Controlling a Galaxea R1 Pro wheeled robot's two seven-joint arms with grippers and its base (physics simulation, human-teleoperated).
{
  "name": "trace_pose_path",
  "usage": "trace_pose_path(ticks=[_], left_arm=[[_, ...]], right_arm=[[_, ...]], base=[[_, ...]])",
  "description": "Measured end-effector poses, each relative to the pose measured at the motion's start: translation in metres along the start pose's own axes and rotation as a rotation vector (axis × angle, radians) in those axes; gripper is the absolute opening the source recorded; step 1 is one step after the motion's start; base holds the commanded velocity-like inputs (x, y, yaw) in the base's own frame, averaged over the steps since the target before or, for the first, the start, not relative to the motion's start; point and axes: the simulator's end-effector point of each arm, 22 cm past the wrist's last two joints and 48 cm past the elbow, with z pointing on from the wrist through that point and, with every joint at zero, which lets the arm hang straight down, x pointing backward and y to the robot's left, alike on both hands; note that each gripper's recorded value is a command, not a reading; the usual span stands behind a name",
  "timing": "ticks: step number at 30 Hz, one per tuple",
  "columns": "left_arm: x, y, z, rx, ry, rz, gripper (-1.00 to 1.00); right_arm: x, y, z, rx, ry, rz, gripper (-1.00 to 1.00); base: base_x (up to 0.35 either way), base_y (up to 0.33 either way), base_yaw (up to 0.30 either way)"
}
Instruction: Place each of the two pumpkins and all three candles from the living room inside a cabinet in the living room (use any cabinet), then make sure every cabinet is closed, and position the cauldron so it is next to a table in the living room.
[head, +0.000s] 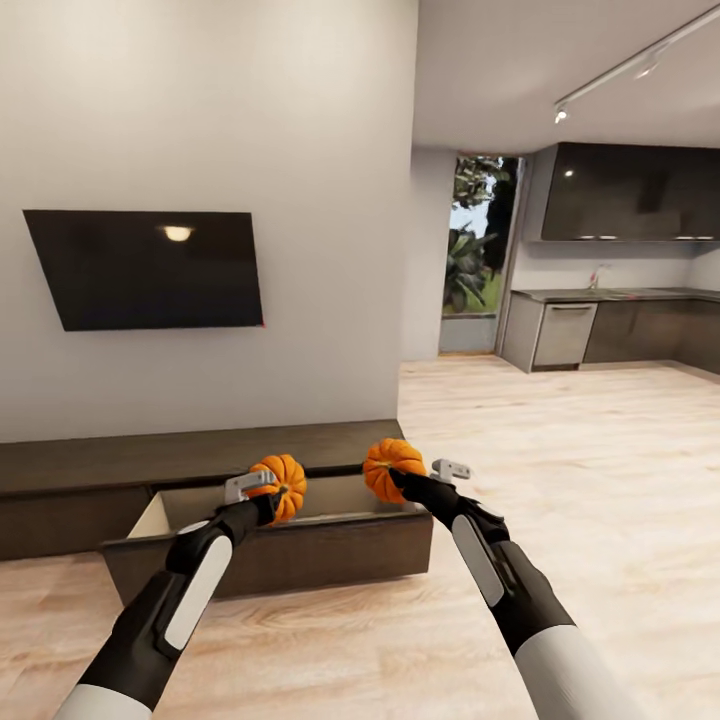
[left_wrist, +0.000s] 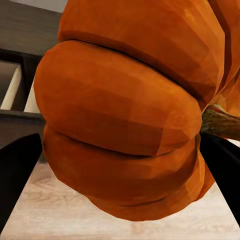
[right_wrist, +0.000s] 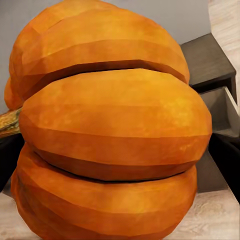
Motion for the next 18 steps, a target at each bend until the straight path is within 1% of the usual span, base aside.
trace_pose_path(ticks=[7,12,14,16,18], left_arm=[[-0.005,0.002,-0.001,0.001,-0.009,0.001,-1.0],[-0.003,0.003,0.0,-0.001,-0.003,0.001,-1.0],[-0.004,0.002,0.001,0.001,-0.004,-0.002,-1.0],[0.002,0.007,0.007,-0.012,0.017,0.001,-1.0],[0.002,0.009,0.011,-0.018,0.025,0.002,-1.0]], right_arm=[[-0.001,0.001,0.0,0.0,-0.004,-0.008,-1.0],[0.006,0.002,0.001,0.004,0.019,-0.008,-1.0],[0.012,0.005,0.002,0.018,0.032,-0.025,-1.0],[0.018,0.013,0.004,0.033,0.043,-0.039,-1.0],[0.02,0.019,0.007,0.035,0.049,-0.043,-1.0]], base=[[0.338,0.036,0.0],[0.338,0.082,0.0],[0.338,0.08,0.0],[0.338,0.078,0.0],[0.338,0.078,0.0]])
